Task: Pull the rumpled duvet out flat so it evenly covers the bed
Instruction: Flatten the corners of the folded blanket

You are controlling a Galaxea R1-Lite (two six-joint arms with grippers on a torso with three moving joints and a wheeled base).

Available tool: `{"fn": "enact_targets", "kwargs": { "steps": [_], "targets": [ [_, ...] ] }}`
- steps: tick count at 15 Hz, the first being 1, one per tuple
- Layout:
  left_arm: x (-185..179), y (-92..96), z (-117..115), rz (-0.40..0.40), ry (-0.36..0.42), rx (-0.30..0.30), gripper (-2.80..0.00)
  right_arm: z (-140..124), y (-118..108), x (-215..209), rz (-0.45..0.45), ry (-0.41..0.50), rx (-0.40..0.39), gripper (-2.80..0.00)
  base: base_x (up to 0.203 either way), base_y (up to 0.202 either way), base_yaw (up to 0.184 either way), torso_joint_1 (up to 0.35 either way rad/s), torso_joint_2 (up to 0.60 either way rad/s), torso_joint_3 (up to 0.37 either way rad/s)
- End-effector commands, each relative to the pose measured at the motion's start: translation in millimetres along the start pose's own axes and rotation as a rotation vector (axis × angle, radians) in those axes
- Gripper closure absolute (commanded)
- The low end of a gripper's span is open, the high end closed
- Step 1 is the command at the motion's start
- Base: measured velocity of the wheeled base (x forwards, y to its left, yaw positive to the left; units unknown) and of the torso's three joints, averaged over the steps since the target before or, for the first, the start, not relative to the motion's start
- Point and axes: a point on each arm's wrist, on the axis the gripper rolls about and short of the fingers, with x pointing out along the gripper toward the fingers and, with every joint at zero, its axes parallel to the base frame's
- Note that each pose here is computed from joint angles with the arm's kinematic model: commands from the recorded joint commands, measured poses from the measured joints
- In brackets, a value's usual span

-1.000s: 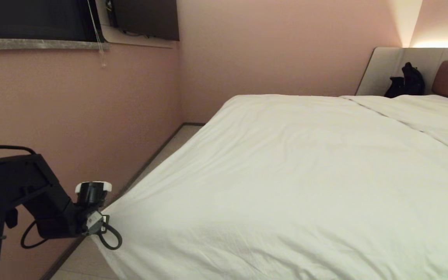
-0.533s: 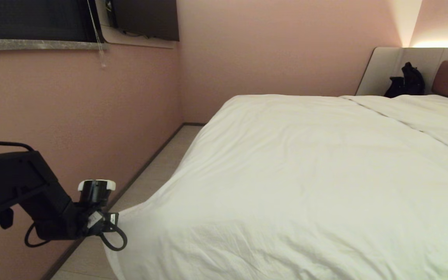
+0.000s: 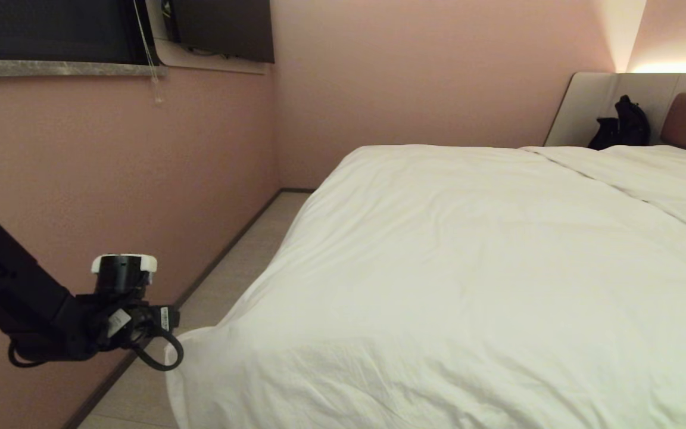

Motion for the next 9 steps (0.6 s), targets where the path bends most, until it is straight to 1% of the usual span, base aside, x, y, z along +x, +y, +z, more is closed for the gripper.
{"fn": "enact_targets", "kwargs": {
  "steps": [1,3,4,6,7,9],
  "targets": [
    [-40,8.6,26,-0.089,-0.1,-0.072,-2.8,0,0,0,0.0,0.001,-0.001,0.0,0.0,0.0,0.0,0.0,0.0,0.0],
    [-75,15.0,40,-0.222,-0.124,-0.141,-2.8,0,0,0,0.0,0.001,-0.001,0.0,0.0,0.0,0.0,0.0,0.0,0.0],
    [-90,17.6,44,-0.285,-0.113,-0.167,-2.8,0,0,0,0.0,0.001,-0.001,0.0,0.0,0.0,0.0,0.0,0.0,0.0],
    [-118,23.3,50,-0.381,-0.098,-0.203,-2.8,0,0,0,0.0,0.001,-0.001,0.0,0.0,0.0,0.0,0.0,0.0,0.0],
    [-127,24.5,51,-0.433,-0.076,-0.213,0.0,0,0,0,0.0,0.001,-0.001,0.0,0.0,0.0,0.0,0.0,0.0,0.0],
    [-129,24.1,53,-0.472,-0.062,-0.247,0.0,0,0,0,0.0,0.001,-0.001,0.0,0.0,0.0,0.0,0.0,0.0,0.0]
  ]
}}
